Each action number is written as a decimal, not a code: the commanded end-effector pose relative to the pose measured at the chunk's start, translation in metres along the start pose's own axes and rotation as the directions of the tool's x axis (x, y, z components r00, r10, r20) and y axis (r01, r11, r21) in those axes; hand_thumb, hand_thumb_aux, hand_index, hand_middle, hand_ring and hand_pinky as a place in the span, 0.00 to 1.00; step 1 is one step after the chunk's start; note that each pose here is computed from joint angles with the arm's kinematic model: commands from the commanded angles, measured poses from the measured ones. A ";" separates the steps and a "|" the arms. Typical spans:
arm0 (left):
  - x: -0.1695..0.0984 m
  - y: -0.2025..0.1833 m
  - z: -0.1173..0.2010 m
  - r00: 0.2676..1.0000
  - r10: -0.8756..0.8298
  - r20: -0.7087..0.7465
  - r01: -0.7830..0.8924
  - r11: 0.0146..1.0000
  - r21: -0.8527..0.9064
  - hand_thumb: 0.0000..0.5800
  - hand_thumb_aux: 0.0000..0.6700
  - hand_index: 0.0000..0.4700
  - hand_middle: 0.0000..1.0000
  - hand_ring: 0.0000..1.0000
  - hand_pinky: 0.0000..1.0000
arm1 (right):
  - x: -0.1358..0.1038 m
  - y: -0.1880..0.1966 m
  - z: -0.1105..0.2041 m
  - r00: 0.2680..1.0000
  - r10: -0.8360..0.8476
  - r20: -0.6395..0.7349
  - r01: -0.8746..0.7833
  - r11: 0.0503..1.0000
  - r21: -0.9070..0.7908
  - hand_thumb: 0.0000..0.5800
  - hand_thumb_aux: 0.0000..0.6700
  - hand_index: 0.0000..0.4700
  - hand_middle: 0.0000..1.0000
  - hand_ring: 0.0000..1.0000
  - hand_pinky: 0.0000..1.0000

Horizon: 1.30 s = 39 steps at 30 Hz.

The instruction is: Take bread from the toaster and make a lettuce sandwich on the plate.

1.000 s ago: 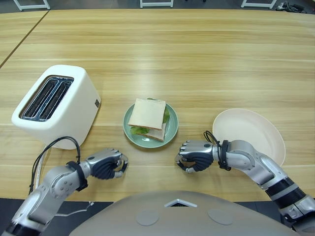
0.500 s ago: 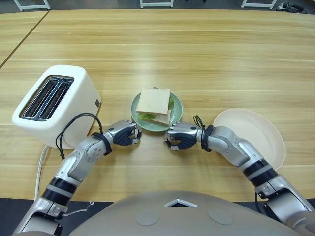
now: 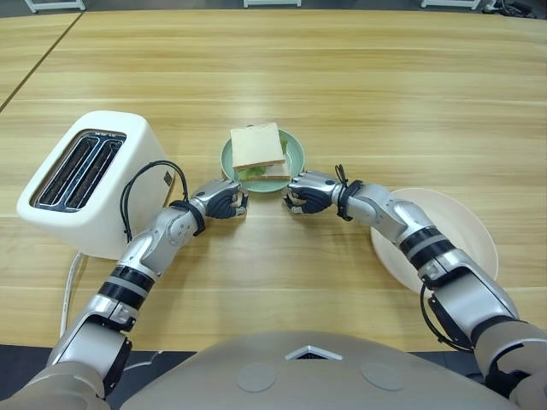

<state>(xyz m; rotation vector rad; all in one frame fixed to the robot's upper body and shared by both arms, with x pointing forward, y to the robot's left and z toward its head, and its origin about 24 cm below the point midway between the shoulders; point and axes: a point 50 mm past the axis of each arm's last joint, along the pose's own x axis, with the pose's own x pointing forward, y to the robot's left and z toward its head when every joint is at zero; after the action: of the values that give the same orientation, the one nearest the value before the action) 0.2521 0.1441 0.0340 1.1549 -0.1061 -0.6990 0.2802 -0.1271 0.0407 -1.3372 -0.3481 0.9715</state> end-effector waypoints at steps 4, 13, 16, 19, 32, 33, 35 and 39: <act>-0.073 0.014 0.050 0.962 0.270 0.027 -0.261 0.948 -0.181 0.00 0.00 0.00 0.00 0.00 0.00 | -0.081 -0.020 0.014 0.967 -0.251 -0.039 0.253 0.940 0.230 0.00 0.00 0.00 0.00 0.00 0.00; -0.089 0.005 0.049 0.838 0.546 0.022 -0.337 0.549 -0.765 0.00 0.00 0.00 0.00 0.00 0.00 | -0.090 -0.021 0.007 0.785 -0.603 -0.142 0.491 0.466 0.736 0.00 0.00 0.00 0.00 0.00 0.00; -0.091 0.006 0.042 0.816 0.578 0.022 -0.325 0.489 -0.810 0.00 0.00 0.00 0.00 0.00 0.00 | -0.091 -0.021 0.008 0.767 -0.628 -0.128 0.477 0.426 0.769 0.00 0.00 0.00 0.00 0.00 0.00; -0.092 0.004 0.043 0.806 0.590 0.043 -0.286 0.453 -0.844 0.00 0.00 0.00 0.00 0.00 0.00 | -0.091 -0.023 0.009 0.754 -0.648 -0.109 0.451 0.389 0.803 0.00 0.00 0.00 0.00 0.00 0.00; -0.094 0.004 0.044 0.785 0.614 0.079 -0.254 0.435 -0.864 0.00 0.00 0.00 0.00 0.00 0.00 | -0.094 -0.023 0.024 0.735 -0.678 -0.013 0.362 0.376 0.853 0.00 0.00 0.00 0.00 0.00 0.00; -0.094 0.005 0.044 0.783 0.617 0.080 -0.253 0.434 -0.865 0.00 0.00 0.00 0.00 0.00 0.00 | -0.094 -0.023 0.024 0.734 -0.679 -0.011 0.359 0.374 0.855 0.00 0.00 0.00 0.00 0.00 0.00; -0.093 0.005 0.044 0.780 0.620 0.083 -0.250 0.431 -0.867 0.00 0.00 0.00 0.00 0.00 0.00 | -0.095 -0.023 0.024 0.733 -0.681 -0.010 0.354 0.368 0.860 0.00 0.00 0.00 0.00 0.00 0.00; -0.092 0.007 0.045 0.774 0.626 0.092 -0.238 0.423 -0.874 0.00 0.00 0.00 0.00 0.00 0.00 | -0.097 -0.022 0.025 0.728 -0.685 -0.014 0.348 0.352 0.869 0.00 0.00 0.00 0.00 0.00 0.00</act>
<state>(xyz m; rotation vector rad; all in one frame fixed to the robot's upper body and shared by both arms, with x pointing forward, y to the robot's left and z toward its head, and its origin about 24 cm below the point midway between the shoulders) 0.1622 0.1608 0.0842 -0.0069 -0.3901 -0.3869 0.2165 -0.1815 0.0965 -0.0912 -0.4831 0.6354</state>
